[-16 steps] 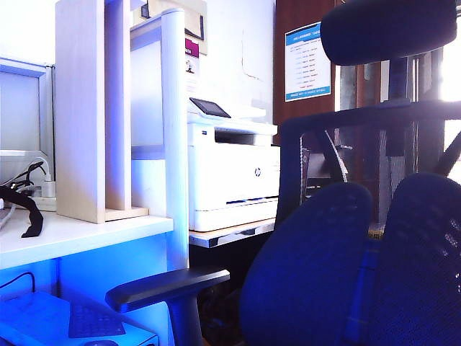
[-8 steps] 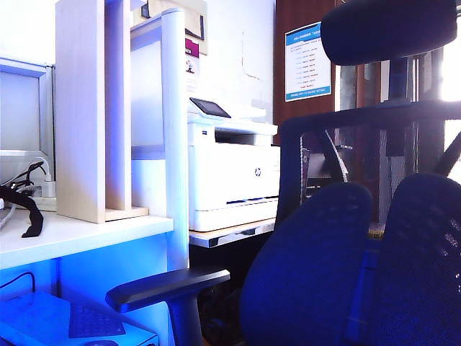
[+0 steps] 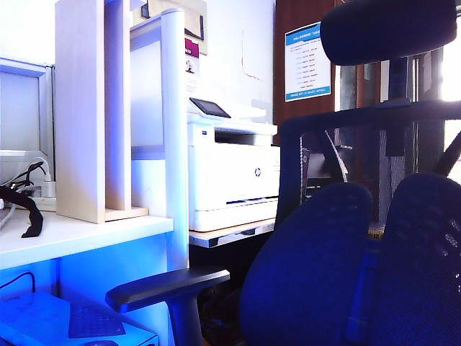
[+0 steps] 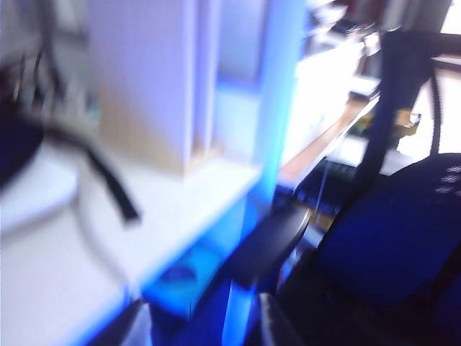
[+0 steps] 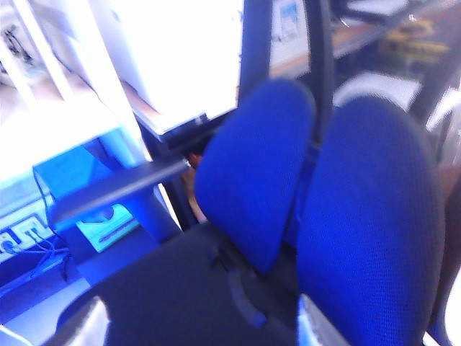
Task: Grab the backpack from the chair and place it on the desk.
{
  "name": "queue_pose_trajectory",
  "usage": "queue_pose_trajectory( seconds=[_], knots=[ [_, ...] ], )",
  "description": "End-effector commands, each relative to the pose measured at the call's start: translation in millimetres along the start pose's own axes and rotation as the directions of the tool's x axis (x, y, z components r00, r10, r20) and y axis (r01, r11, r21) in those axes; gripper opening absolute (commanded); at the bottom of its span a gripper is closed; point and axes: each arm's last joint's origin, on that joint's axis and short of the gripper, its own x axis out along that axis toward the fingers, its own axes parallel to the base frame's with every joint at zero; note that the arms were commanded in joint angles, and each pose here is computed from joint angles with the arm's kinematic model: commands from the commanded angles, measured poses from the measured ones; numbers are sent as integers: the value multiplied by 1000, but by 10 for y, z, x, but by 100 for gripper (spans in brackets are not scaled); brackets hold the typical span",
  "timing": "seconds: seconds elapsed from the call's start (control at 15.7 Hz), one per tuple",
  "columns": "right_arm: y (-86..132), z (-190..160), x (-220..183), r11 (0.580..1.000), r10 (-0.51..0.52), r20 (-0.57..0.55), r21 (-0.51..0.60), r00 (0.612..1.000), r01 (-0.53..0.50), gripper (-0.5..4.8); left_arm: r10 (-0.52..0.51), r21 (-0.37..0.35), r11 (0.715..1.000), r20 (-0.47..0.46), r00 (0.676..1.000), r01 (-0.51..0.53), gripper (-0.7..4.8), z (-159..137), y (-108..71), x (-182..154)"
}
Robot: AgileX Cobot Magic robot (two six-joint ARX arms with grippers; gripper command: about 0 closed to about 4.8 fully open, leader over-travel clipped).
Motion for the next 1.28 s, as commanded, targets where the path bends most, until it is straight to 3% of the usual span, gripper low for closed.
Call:
queue_pose_trajectory(
  seconds=[0.06,0.13,0.19,0.32,0.57,1.28],
  knots=[
    [-17,-113,8,1000,1,28,-5,1000,0,176,42,-87,995,-66,997,-48,117,-214,43,104],
    [-23,-148,12,1000,0,30,-6,1000,0,150,43,-81,995,-84,996,-50,33,-286,53,138],
    [-30,-180,20,1000,0,27,-6,1000,0,106,47,-65,996,-101,994,-54,-6,-349,63,165],
    [-48,-258,47,1000,-3,3,1,1000,3,19,35,-37,999,-123,992,-40,-6,-516,84,244],
    [-55,-286,56,999,-5,-5,-48,1000,5,6,48,-27,998,-214,976,-55,-6,-814,124,323],
    [-55,-285,56,999,-5,-4,-47,1000,5,8,53,-26,998,-211,976,-60,-5,-812,126,323]
  ],
)
